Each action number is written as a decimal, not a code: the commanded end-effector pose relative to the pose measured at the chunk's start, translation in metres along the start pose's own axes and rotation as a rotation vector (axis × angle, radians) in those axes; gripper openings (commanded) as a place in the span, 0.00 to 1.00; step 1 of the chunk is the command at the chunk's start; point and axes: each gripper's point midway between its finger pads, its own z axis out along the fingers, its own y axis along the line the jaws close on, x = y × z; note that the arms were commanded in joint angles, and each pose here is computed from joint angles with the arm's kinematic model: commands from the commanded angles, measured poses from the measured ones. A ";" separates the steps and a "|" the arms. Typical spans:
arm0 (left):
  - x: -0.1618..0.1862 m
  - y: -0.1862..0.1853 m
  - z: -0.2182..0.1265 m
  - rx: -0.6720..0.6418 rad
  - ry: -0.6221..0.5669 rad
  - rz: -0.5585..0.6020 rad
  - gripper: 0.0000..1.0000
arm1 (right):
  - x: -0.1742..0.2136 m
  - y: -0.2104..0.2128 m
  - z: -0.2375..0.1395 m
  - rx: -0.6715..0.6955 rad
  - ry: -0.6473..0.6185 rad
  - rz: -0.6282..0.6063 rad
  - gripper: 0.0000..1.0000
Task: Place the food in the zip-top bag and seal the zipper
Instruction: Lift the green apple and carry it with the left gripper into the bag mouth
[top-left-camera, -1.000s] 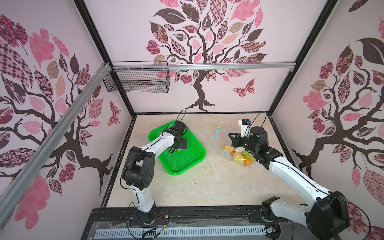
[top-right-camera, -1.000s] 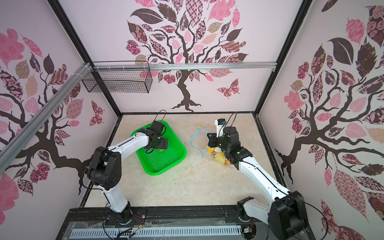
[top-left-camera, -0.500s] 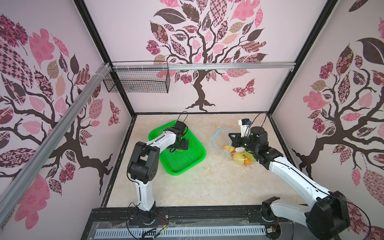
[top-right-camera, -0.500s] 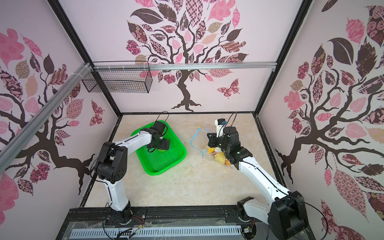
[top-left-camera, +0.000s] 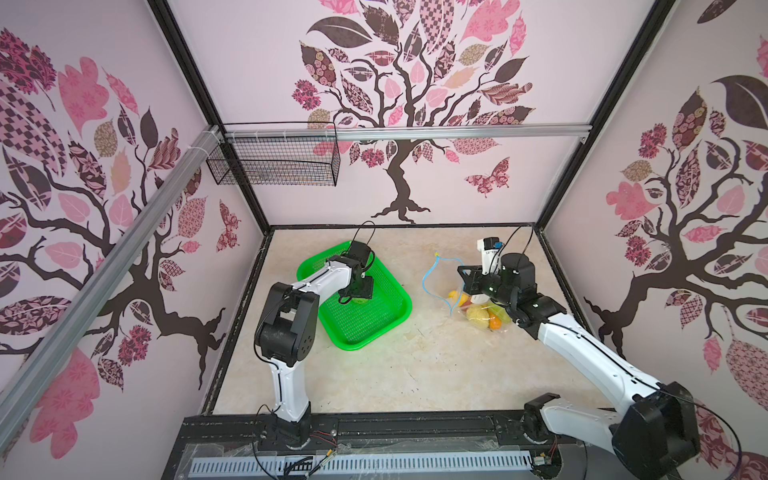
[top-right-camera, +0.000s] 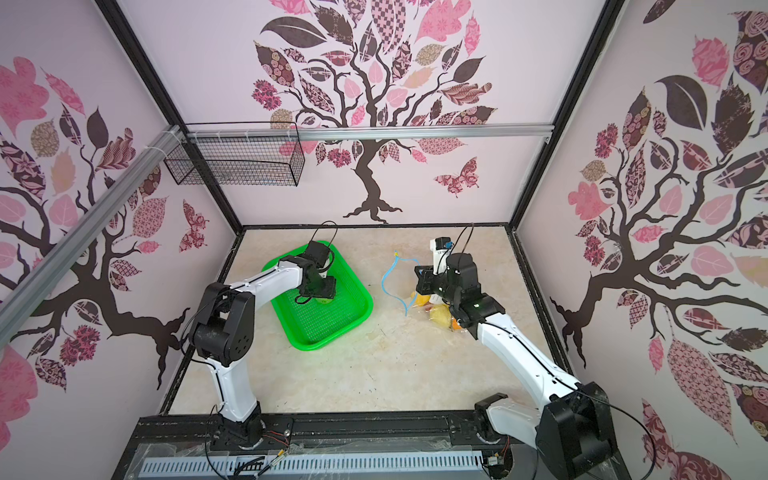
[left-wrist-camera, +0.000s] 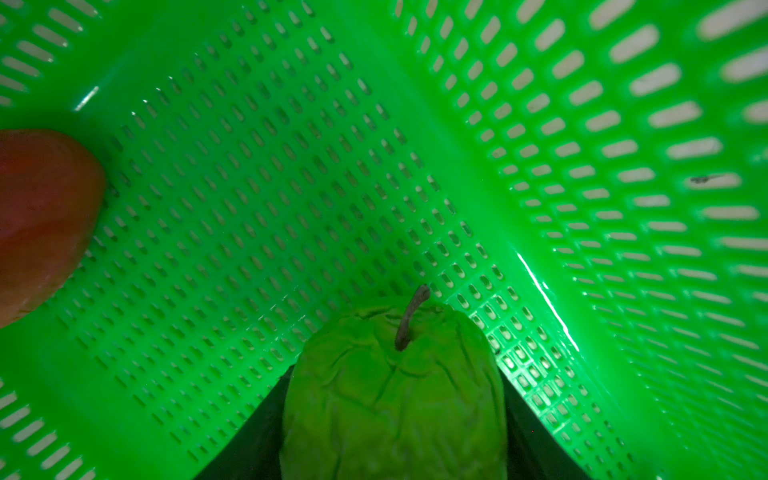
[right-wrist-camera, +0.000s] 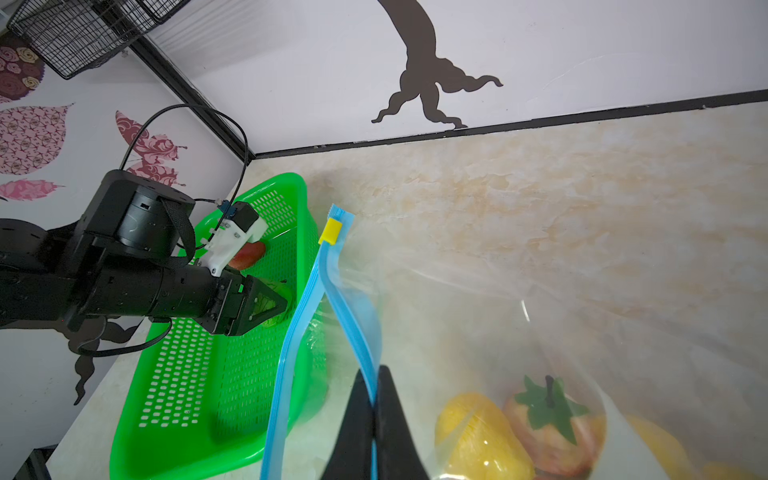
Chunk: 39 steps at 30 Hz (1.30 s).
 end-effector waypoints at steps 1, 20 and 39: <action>-0.021 -0.005 -0.032 0.033 -0.085 -0.008 0.58 | -0.008 0.001 -0.006 0.007 -0.022 -0.011 0.00; -0.060 -0.161 -0.229 0.821 -0.504 0.109 0.51 | -0.004 0.010 -0.006 -0.051 -0.019 -0.007 0.00; -0.036 -0.254 -0.156 0.652 -0.320 0.347 0.50 | -0.009 0.019 -0.014 -0.095 -0.054 -0.029 0.00</action>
